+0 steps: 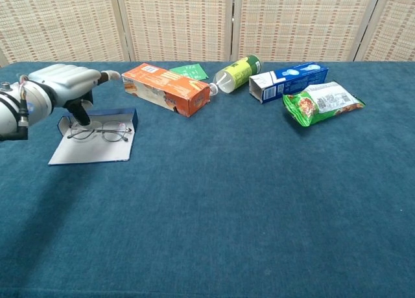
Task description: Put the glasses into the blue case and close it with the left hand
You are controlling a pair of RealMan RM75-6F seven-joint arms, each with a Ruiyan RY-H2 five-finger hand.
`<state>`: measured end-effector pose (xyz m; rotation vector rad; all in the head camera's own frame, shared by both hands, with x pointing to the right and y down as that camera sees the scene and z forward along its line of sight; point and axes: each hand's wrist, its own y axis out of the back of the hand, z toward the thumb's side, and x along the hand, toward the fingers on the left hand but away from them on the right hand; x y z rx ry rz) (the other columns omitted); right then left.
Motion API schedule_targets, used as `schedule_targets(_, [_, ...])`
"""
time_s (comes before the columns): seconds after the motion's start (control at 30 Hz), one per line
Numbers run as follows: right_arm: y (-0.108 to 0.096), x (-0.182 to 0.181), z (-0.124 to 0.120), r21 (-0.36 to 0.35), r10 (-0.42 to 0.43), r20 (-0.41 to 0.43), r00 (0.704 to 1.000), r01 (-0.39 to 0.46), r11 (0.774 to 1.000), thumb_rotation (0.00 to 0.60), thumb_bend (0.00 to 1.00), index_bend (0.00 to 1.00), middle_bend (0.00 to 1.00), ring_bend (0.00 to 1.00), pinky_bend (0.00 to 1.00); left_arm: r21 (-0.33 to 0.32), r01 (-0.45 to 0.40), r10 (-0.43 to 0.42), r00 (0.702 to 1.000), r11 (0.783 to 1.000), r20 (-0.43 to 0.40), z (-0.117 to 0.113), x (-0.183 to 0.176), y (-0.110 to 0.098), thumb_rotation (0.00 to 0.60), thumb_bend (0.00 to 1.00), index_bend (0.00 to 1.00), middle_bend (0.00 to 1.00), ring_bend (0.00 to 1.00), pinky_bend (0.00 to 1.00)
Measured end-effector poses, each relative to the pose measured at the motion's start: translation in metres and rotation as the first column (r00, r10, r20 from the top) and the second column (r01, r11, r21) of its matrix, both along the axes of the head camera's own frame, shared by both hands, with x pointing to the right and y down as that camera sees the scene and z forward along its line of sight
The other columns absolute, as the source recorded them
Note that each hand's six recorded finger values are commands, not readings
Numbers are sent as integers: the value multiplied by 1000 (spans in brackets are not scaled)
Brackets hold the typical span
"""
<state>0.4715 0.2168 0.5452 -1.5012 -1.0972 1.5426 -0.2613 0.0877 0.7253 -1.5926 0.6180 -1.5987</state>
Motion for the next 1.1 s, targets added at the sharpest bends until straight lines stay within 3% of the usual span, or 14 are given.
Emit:
schedule_targets(0.37, [2,3,-1,-3,9,-3,1000,-9,1000,600,251,48,169,206,320,-5,-73,74,994,997,85,26,12,1,600,228,0,903,1000,1000])
schedule_targets(1.1, [3,4,-1,-5,20,-10,1000,-20,1000,600,251,49,169,206,320,6,-23,22,988,1000,156,37,-1,-20,600,227,0,907,1000,1000])
